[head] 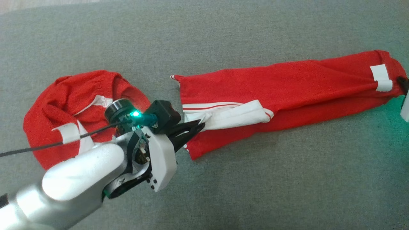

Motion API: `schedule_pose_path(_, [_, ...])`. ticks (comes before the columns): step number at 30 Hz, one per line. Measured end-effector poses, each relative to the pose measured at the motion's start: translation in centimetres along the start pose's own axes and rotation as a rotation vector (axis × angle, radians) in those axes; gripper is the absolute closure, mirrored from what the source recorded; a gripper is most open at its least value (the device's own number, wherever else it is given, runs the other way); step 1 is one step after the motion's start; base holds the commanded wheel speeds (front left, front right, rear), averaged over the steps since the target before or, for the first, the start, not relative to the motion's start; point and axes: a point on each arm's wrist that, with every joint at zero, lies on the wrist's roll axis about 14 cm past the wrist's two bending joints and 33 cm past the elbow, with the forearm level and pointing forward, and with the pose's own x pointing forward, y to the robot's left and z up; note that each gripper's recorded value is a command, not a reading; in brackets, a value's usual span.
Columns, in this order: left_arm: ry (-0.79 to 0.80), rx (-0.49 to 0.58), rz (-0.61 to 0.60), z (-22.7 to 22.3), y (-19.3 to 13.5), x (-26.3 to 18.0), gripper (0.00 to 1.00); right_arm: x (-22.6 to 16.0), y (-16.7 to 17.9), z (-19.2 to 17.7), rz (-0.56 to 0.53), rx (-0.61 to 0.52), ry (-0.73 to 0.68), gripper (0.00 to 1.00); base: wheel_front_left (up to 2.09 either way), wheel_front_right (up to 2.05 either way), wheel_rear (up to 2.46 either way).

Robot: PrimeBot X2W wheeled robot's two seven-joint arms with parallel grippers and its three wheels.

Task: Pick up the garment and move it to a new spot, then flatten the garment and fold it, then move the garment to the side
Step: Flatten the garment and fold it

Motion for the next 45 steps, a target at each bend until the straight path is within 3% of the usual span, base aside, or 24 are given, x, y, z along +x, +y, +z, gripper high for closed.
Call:
schedule_pose_path(3, [0.013, -0.005, -0.003, -0.5, -0.1, 0.5, 1.0, 0.0, 0.0, -0.1, 0.002, 0.001, 0.0, 1.0, 0.0, 0.0, 0.0])
schedule_pose_path(4, [0.021, -0.012, -0.005, -0.8, -0.1, 0.7, 1.0, 0.0, 0.0, -0.1, 0.001, -0.001, -0.007, 0.65, 0.0, 0.0, 0.0])
schedule_pose_path(5, [0.032, -0.02, -0.005, -1.3, -0.1, 0.9, 1.0, 0.1, -0.1, 0.1, -0.002, -0.005, -0.019, 0.0, 0.0, 0.0, 0.0])
schedule_pose_path(6, [0.042, -0.025, 0.004, -1.7, 0.0, 1.1, 0.36, 0.1, -0.2, 0.1, -0.007, -0.008, -0.028, 0.0, 0.0, 0.0, 0.0])
schedule_pose_path(7, [0.043, -0.019, 0.016, -1.9, 0.3, 1.3, 0.0, 0.0, -0.3, 0.3, -0.012, -0.009, -0.043, 0.0, 0.0, 0.0, 0.0])
schedule_pose_path(12, [-0.106, -0.02, 0.167, 0.5, 3.1, 1.8, 0.0, -1.2, -0.1, 4.4, -0.005, 0.045, -0.27, 0.0, 0.0, 0.0, 0.0])
schedule_pose_path(13, [-0.255, -0.048, 0.269, 3.5, 5.1, 1.2, 0.0, -2.4, 1.1, 7.3, 0.026, 0.066, -0.424, 0.0, 0.0, 0.0, 0.0])
schedule_pose_path(18, [-0.631, -0.091, 0.493, 9.9, 8.8, -2.4, 0.0, -7.1, 4.4, 13.5, 0.107, 0.094, -0.792, 0.0, 0.0, 0.0, 0.0])
schedule_pose_path(22, [-0.732, -0.183, 0.631, 10.1, 10.2, -4.6, 0.0, -9.9, 7.2, 13.8, 0.156, 0.112, -0.961, 0.0, 0.0, 0.0, 0.0])
schedule_pose_path(29, [-0.791, -0.295, 0.766, 7.6, 10.5, -7.1, 0.0, -10.0, 12.1, 9.7, 0.215, 0.174, -0.963, 0.0, 0.0, 0.0, 0.0])
schedule_pose_path(33, [-0.749, -0.357, 0.805, 3.6, 9.5, -7.0, 0.0, -9.6, 15.1, 6.5, 0.24, 0.191, -0.909, 0.0, 0.0, 0.0, 0.0])
schedule_pose_path(38, [-0.714, -0.389, 0.823, 0.9, 8.8, -6.8, 0.0, -8.7, 16.2, 3.2, 0.235, 0.176, -0.833, 0.0, 0.0, 0.0, 0.0])
schedule_pose_path(45, [-0.723, -0.375, 0.815, 0.8, 9.2, -6.5, 0.0, -8.2, 16.7, 3.4, 0.232, 0.136, -0.829, 0.0, 0.0, 0.0, 0.0])
